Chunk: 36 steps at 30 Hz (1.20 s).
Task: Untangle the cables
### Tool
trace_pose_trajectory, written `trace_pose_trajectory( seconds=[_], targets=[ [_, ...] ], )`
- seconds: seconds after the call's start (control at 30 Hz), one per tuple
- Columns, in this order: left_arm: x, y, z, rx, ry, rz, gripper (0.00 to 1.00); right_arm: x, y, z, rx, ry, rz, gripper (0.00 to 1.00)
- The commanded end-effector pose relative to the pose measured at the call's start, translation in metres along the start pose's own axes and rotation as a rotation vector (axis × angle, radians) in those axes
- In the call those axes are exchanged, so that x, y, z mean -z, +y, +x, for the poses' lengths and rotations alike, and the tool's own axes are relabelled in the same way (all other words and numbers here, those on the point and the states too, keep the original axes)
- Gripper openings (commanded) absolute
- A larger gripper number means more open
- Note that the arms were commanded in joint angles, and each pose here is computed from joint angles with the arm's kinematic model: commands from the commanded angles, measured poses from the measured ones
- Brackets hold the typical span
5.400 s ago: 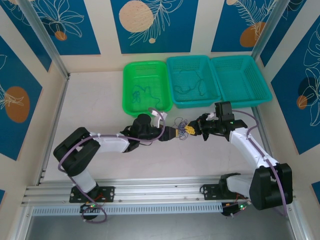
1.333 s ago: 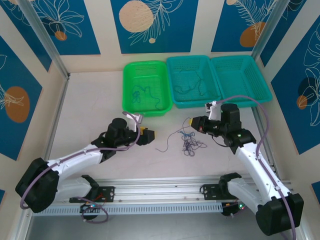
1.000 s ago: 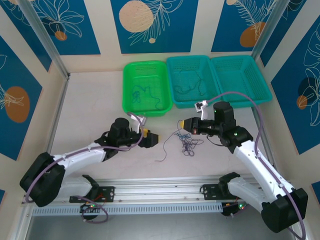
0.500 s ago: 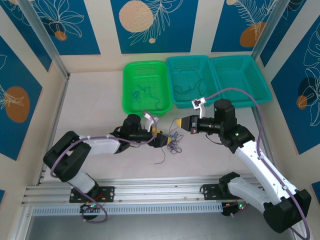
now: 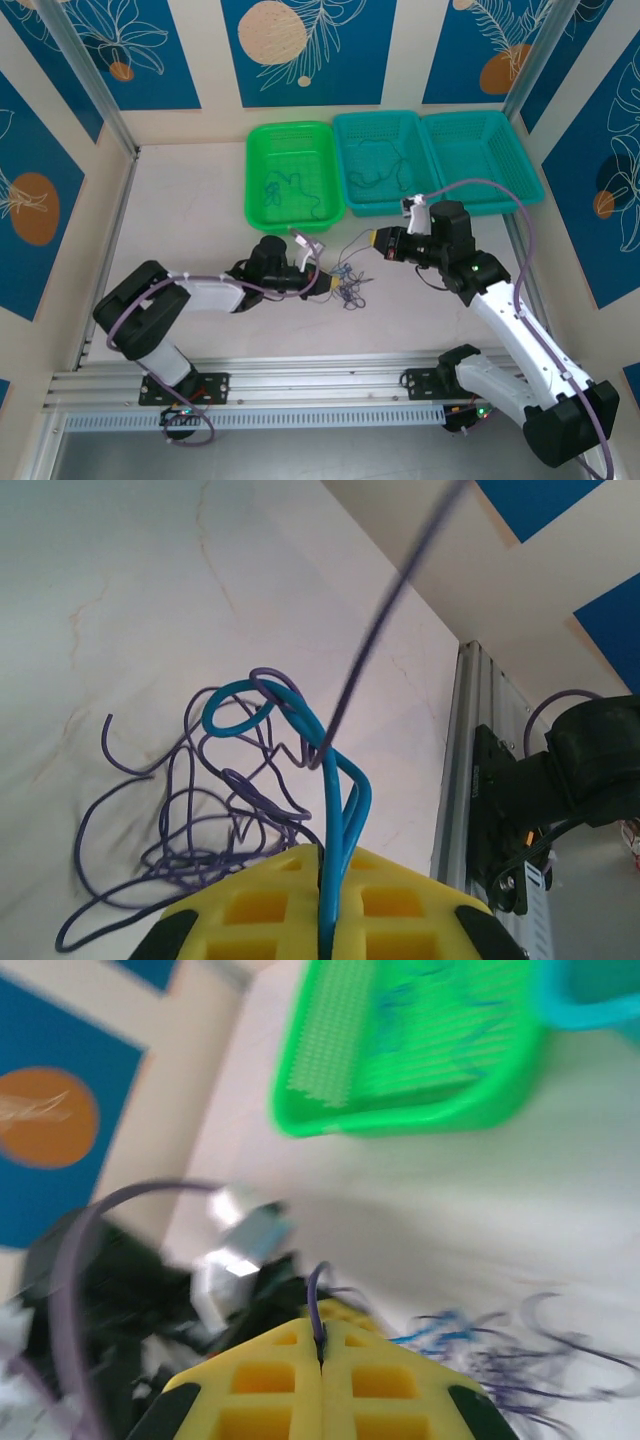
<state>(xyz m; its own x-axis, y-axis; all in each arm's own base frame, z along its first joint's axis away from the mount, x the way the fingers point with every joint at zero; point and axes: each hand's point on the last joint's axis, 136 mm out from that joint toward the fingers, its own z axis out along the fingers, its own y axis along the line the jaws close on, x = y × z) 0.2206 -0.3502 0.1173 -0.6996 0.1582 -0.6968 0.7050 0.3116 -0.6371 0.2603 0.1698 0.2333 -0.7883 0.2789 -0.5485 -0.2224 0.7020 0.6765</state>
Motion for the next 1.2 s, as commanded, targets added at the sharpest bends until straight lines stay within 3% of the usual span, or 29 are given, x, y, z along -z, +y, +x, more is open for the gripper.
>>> trace_pose_trajectory(
  seconds=[0.0,0.1,0.23,0.33,0.37,0.43,0.57,0.77,0.83,0.93,1.03,1.17],
  targets=[
    [0.013,-0.010,-0.013,-0.044,-0.064,-0.014,0.00,0.007,-0.086,0.011,-0.212,-0.047,0.291,0.00],
    [0.021,-0.009,-0.010,-0.056,-0.061,-0.056,0.00,0.025,-0.153,0.030,-0.449,-0.094,0.449,0.00],
    [0.030,-0.005,-0.004,-0.067,-0.048,-0.109,0.00,0.038,-0.180,0.043,-0.572,-0.146,0.416,0.00],
    [0.031,-0.004,-0.004,-0.066,-0.052,-0.114,0.00,0.026,-0.146,0.041,-0.445,-0.118,0.243,0.19],
    [0.030,-0.004,-0.004,-0.061,-0.051,-0.110,0.00,0.023,-0.132,0.043,-0.387,-0.100,0.204,0.30],
    [0.028,-0.006,-0.007,-0.057,-0.057,-0.097,0.00,0.019,-0.112,0.048,-0.253,-0.068,0.192,0.54],
    [0.022,-0.008,-0.013,-0.051,-0.062,-0.073,0.00,0.011,-0.069,0.058,0.045,-0.062,0.139,0.80],
    [0.021,-0.009,-0.016,-0.052,-0.059,-0.070,0.00,-0.027,-0.030,0.081,0.330,-0.121,-0.032,0.84],
    [0.022,-0.009,-0.015,-0.050,-0.058,-0.074,0.00,-0.039,-0.018,0.091,0.489,-0.189,-0.089,0.85],
    [0.023,-0.011,-0.014,-0.050,-0.057,-0.067,0.00,-0.054,-0.011,0.113,0.751,-0.197,-0.140,0.87],
    [0.023,-0.013,-0.014,-0.052,-0.059,-0.056,0.00,-0.072,-0.006,0.116,0.823,-0.145,-0.140,0.86],
    [0.024,-0.019,-0.018,-0.060,-0.071,-0.036,0.00,-0.096,-0.002,0.111,0.839,-0.170,-0.167,0.84]
  ],
)
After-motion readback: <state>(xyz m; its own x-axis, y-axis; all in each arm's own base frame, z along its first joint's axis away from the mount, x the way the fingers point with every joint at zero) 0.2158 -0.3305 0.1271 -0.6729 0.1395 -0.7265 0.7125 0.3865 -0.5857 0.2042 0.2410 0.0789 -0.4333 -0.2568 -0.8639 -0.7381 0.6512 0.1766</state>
